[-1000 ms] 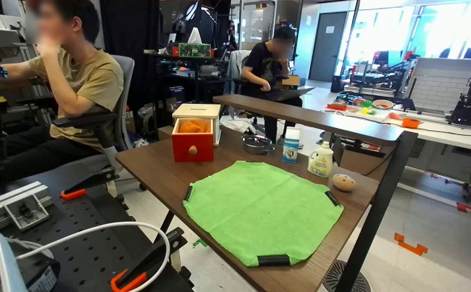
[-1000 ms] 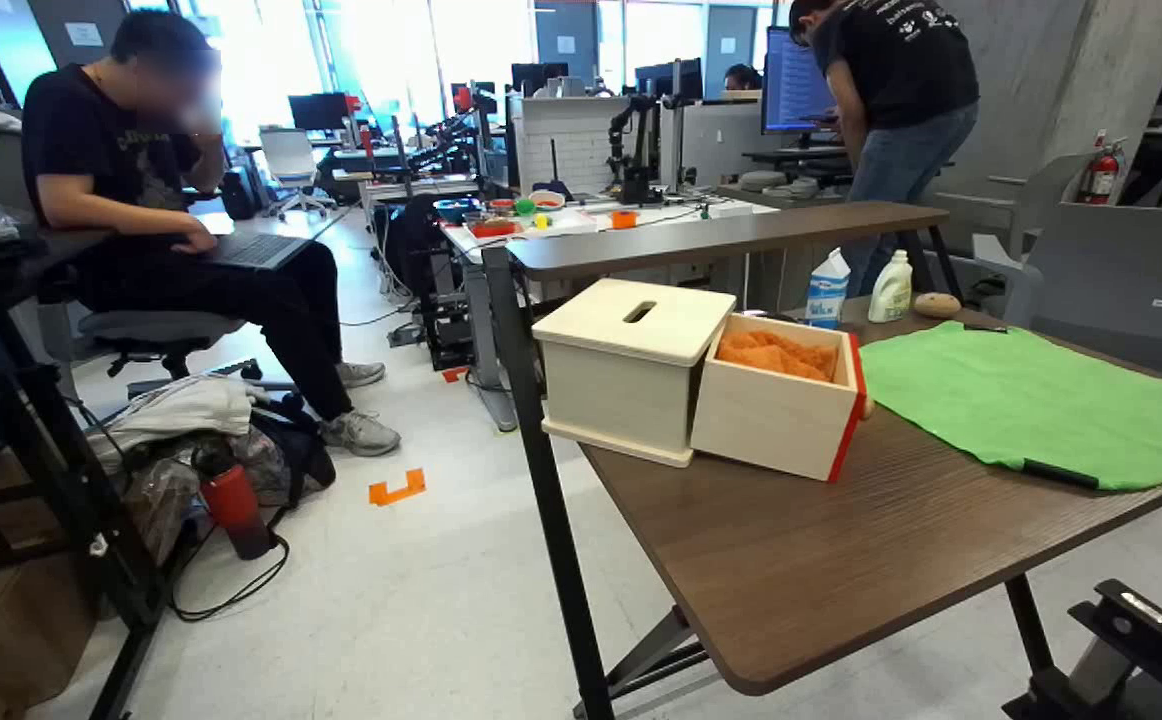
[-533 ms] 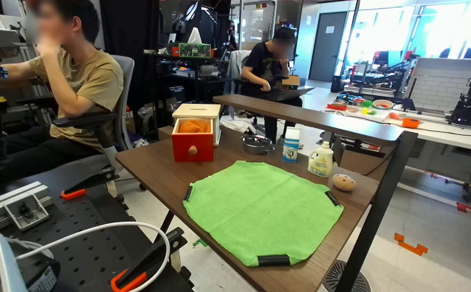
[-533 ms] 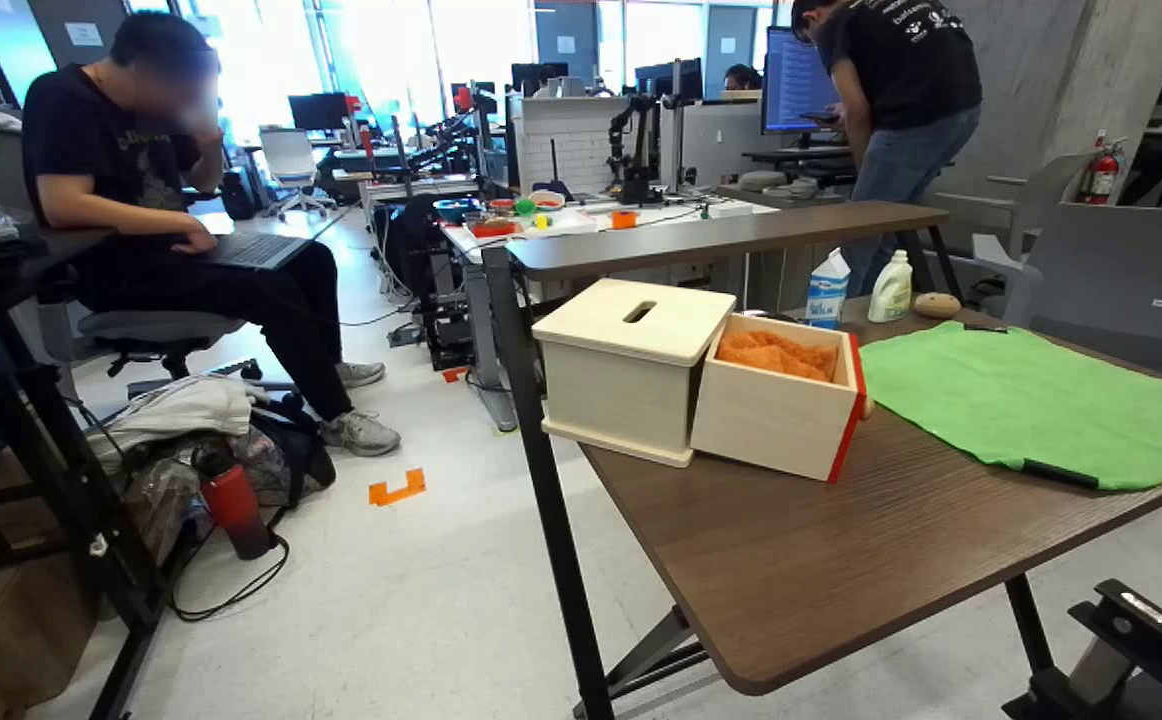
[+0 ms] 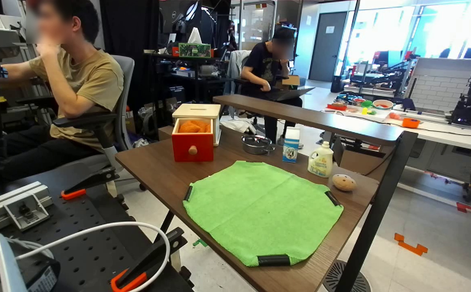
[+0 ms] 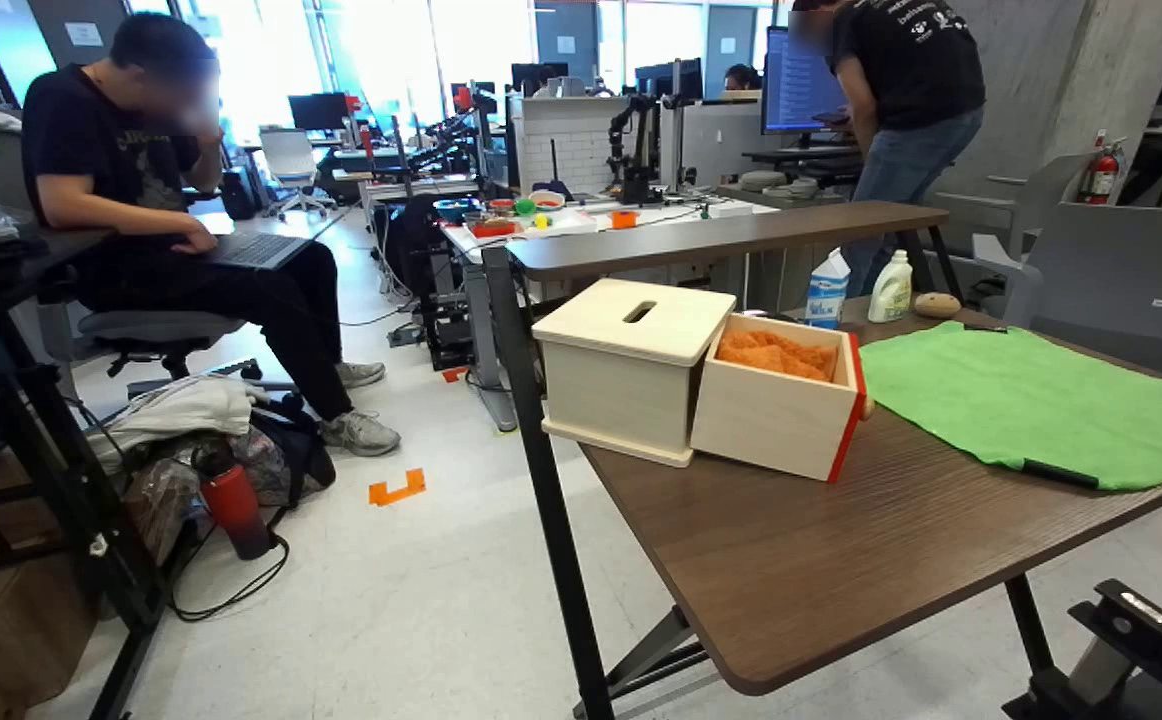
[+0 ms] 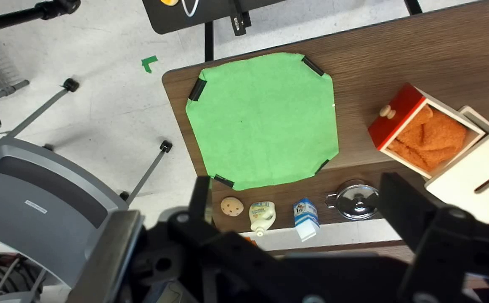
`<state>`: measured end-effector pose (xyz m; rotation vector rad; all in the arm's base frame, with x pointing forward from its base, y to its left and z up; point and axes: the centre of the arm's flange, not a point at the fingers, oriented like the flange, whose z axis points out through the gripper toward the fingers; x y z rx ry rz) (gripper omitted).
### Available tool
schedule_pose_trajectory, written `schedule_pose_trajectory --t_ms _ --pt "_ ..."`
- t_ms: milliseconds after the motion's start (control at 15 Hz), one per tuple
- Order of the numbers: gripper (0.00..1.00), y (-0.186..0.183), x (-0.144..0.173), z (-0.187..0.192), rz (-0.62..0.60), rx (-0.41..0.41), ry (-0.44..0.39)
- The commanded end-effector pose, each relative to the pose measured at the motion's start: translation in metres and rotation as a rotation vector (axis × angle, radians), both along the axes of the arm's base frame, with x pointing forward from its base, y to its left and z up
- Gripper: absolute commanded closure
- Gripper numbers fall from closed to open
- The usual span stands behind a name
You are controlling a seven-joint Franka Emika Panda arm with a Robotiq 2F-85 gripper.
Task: Fold the cloth on the table
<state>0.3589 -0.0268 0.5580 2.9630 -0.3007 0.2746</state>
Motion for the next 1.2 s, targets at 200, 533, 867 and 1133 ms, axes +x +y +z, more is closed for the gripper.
schedule_pose_trajectory --t_ms 200,533,867,1133 --pt "0.00 0.000 0.000 0.000 0.000 0.000 0.000" --pt "0.00 0.001 0.004 -0.011 0.019 0.010 0.022" --pt "0.00 -0.001 0.016 -0.060 0.109 0.012 0.118" --pt "0.00 -0.004 0.029 -0.113 0.313 -0.009 0.150"
